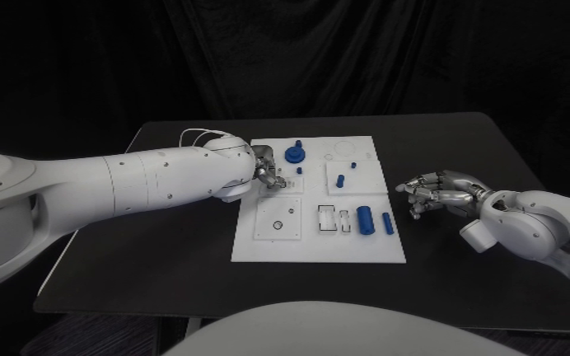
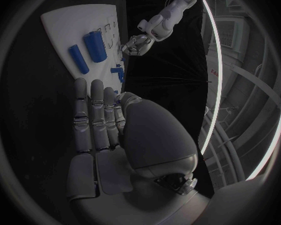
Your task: Assemble the parts on the task board
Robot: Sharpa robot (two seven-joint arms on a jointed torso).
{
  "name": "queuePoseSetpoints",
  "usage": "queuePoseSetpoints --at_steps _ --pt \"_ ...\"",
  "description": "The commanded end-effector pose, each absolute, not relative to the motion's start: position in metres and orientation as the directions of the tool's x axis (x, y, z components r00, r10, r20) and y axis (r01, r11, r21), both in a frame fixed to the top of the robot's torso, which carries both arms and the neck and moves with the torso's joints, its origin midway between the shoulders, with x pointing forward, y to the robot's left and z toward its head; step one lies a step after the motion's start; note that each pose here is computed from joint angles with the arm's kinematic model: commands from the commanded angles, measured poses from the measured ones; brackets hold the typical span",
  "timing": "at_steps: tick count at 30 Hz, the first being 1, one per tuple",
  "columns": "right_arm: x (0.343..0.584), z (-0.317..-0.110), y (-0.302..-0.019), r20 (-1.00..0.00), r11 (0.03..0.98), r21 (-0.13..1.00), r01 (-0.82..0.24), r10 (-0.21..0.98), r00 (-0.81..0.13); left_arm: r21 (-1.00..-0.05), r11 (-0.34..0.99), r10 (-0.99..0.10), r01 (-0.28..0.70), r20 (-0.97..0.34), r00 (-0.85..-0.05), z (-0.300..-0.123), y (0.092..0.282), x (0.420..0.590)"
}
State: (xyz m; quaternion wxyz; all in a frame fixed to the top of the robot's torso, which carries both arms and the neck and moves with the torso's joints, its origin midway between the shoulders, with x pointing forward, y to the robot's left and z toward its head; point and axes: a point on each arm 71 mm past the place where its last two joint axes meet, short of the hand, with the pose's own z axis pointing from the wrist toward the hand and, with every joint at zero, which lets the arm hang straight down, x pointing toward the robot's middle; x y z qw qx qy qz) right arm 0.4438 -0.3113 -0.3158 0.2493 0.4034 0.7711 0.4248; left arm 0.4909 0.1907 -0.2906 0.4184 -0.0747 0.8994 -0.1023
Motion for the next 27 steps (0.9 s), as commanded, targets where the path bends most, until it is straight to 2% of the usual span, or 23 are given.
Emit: queuePoseSetpoints --at_steps 1,7,14,20,27 --pt "0.442 -0.318 -0.311 -0.031 0.321 0.845 0.427 0.827 -0.561 -0.265 0.963 -0.221 -0.045 -0.685 -0.694 -0.283 0.188 0.495" --pt "0.442 -0.318 -0.311 -0.030 0.323 0.844 0.429 0.826 -0.562 -0.257 0.966 -0.189 -0.032 -0.614 -0.766 -0.277 0.188 0.499" --pt "0.442 -0.318 -0.311 -0.029 0.324 0.842 0.431 0.826 -0.564 -0.267 0.963 -0.166 -0.029 -0.508 -0.845 -0.277 0.183 0.503" --pt "0.442 -0.319 -0.311 -0.029 0.325 0.841 0.433 0.826 -0.564 -0.206 0.978 -0.091 -0.003 -0.417 -0.904 -0.281 0.180 0.506" --pt "0.441 -0.319 -0.310 -0.026 0.326 0.840 0.434 0.824 -0.567 -0.152 0.988 -0.047 0.010 -0.369 -0.928 -0.284 0.173 0.516"
